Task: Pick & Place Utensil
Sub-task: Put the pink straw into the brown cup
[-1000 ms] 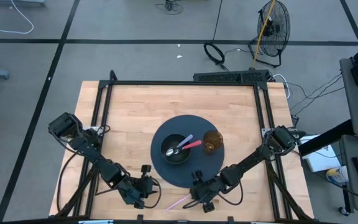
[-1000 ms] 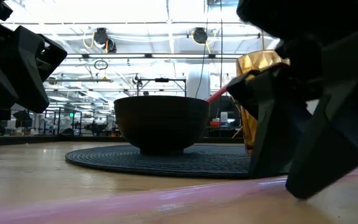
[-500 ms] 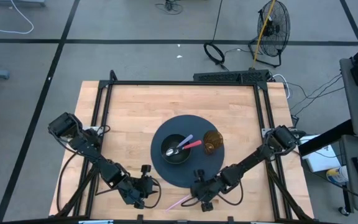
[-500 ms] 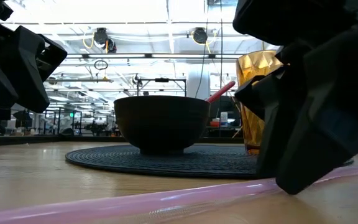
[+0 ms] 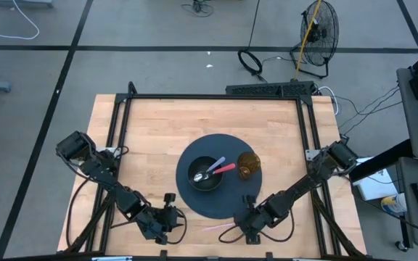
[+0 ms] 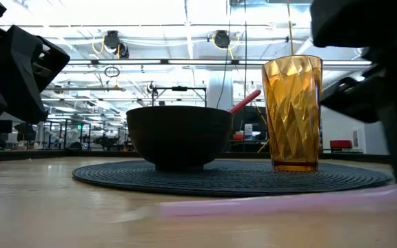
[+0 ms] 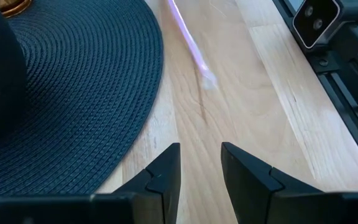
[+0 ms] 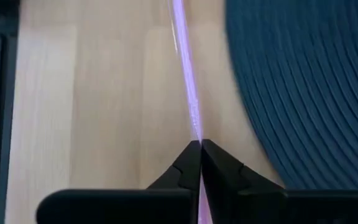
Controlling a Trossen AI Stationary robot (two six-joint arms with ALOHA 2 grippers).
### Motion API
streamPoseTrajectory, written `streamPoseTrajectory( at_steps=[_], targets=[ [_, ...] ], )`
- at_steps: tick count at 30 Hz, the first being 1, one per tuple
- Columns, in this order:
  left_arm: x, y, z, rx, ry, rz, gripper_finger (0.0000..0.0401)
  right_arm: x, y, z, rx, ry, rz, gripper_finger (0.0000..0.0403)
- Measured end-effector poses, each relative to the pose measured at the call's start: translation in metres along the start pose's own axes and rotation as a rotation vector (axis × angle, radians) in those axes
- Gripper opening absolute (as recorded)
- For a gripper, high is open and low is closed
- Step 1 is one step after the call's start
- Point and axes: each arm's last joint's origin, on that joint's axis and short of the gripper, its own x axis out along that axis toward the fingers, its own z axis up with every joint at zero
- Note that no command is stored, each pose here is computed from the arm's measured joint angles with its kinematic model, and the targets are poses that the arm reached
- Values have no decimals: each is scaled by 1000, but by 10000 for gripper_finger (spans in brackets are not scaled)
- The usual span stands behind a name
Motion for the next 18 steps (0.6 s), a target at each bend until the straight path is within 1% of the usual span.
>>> streamPoseTrajectory(
  at_steps=[5,9,11,14,18],
  targets=[
    [0,0,0,-3,-1,1,122,-18,-5,-7,83,110,-20,12],
    [0,0,0,-9,-1,1,122,-23,-8,-13,114,167,-52,11],
    [0,0,0,-10,-1,1,122,-23,-8,-15,128,194,-47,12],
    [0,0,0,-9,-1,2,122,-20,-10,-22,152,240,-23,14],
    [0,0,0,-5,-2,2,122,-16,-11,-29,183,298,48,23]
  ],
)
